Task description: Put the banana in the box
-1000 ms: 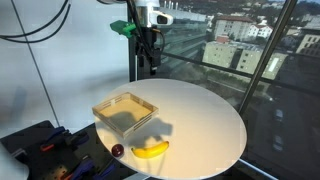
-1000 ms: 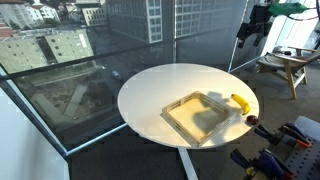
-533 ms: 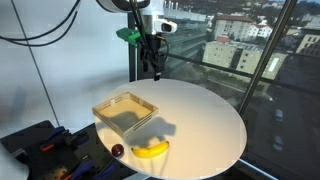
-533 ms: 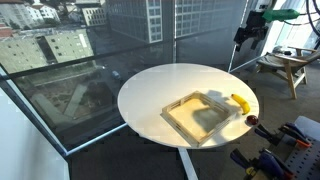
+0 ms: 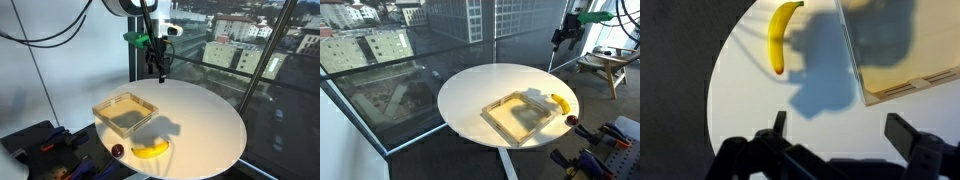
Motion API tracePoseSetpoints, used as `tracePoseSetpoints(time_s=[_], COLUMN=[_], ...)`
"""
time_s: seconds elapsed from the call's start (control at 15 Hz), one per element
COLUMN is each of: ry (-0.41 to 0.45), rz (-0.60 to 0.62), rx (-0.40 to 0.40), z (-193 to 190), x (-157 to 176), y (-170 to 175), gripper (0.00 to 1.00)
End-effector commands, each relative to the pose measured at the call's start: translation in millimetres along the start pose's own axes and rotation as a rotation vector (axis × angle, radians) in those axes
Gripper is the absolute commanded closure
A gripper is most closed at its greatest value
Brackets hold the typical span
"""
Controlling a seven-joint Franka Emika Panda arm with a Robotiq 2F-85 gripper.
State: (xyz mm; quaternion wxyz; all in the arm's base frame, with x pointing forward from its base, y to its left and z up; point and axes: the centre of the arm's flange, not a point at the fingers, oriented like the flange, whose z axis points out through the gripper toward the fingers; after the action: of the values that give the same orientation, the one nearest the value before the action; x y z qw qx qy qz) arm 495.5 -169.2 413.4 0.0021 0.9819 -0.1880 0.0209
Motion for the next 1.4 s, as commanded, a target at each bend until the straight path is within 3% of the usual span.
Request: tracePoseSetpoints(time_s=[0.0,1.33], ry=[-0.003,-0.063], rz=[0.030,0.070], rx=[-0.017,-0.040], z=[2,61], x=[18,48], y=[7,31], gripper=[0.00,0.00])
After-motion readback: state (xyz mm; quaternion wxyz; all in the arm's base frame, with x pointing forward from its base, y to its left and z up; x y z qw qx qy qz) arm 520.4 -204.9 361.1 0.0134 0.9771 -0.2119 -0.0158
